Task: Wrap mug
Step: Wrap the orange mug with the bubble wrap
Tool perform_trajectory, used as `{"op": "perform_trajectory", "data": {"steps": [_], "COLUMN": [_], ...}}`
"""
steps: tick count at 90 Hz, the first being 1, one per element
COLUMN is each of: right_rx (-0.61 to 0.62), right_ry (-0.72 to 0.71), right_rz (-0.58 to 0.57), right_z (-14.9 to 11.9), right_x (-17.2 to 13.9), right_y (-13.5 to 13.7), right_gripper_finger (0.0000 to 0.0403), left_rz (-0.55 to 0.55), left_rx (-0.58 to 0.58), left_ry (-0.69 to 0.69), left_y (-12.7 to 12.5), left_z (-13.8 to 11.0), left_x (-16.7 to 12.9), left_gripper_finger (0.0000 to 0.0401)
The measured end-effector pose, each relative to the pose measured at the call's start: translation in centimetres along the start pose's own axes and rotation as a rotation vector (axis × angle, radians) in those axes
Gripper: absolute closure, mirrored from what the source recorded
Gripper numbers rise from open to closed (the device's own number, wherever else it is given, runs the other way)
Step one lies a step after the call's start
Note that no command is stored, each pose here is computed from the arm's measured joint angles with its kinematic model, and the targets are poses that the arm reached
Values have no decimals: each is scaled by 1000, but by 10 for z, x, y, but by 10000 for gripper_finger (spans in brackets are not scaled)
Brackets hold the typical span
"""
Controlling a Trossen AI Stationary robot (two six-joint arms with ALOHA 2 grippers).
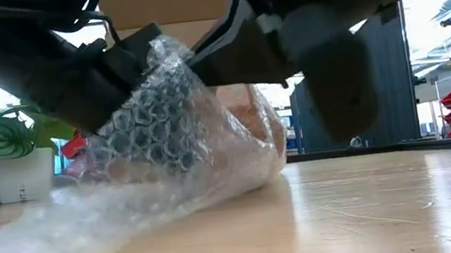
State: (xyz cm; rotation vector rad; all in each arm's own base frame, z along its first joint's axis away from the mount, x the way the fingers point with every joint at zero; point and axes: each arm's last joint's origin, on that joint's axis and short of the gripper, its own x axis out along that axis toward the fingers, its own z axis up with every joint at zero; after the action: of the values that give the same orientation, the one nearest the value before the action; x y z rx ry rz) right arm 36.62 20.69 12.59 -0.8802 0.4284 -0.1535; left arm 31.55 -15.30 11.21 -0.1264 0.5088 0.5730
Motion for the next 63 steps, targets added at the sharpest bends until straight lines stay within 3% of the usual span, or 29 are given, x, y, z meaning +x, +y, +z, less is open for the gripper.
{"op": "perform_trajectory", "data": {"steps": [19, 47, 63], "right_rx": [-2, -20, -18], "right_ry": [29, 45, 42], "right_rz": [-26, -12, -11], "right_z": [-1, -5, -5], "right_x": [2, 2, 2], "right_y": [5, 5, 4], "right_gripper_finger": [397, 385, 375], "left_rz": [7, -87, -11], "left_rx": [90, 236, 276], "left_ry": [64, 242, 263], "left_y": [4, 19, 30], "left_z": [-2, 15, 15], "left_x": [-7, -51, -60], "left_gripper_finger": [117, 117, 117]}}
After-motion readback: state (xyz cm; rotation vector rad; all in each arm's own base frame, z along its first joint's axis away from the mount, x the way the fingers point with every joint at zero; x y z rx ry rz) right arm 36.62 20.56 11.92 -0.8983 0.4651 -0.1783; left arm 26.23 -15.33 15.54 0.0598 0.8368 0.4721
